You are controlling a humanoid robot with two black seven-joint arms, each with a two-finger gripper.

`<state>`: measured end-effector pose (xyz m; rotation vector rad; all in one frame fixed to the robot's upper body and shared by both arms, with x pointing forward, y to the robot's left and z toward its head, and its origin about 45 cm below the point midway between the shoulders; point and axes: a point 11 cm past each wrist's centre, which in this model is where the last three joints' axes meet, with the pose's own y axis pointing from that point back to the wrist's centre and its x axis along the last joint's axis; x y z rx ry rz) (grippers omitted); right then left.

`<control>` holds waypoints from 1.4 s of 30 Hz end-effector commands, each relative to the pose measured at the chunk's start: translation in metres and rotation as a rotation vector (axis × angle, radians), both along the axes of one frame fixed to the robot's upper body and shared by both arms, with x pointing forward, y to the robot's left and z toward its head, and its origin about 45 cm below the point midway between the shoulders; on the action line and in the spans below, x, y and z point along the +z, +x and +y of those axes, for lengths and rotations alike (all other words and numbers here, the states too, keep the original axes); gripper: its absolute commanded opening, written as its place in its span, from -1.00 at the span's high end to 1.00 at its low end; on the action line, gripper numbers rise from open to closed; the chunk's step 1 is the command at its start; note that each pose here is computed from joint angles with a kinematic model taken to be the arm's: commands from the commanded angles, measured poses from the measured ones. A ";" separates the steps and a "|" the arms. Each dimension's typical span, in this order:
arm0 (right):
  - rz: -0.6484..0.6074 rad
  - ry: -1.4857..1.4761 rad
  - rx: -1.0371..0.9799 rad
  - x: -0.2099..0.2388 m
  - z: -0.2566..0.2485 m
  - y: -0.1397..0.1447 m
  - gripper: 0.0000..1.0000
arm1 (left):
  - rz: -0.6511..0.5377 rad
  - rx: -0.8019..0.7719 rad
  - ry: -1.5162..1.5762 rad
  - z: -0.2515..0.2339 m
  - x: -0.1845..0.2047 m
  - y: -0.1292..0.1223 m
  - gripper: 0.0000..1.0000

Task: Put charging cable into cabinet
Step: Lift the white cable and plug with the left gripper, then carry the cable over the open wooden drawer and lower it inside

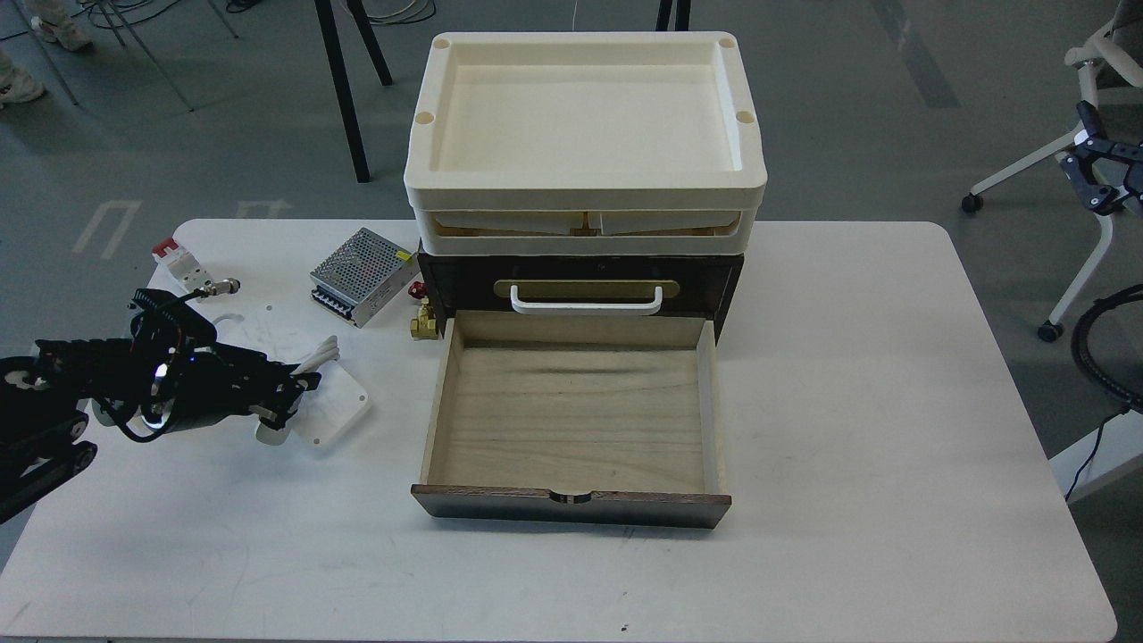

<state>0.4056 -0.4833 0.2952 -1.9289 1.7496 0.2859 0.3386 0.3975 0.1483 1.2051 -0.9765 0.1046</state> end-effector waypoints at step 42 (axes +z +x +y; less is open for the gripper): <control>0.033 -0.014 -0.079 -0.011 -0.027 -0.008 -1.00 | 0.196 -0.032 -0.723 -0.207 -0.010 -0.024 1.00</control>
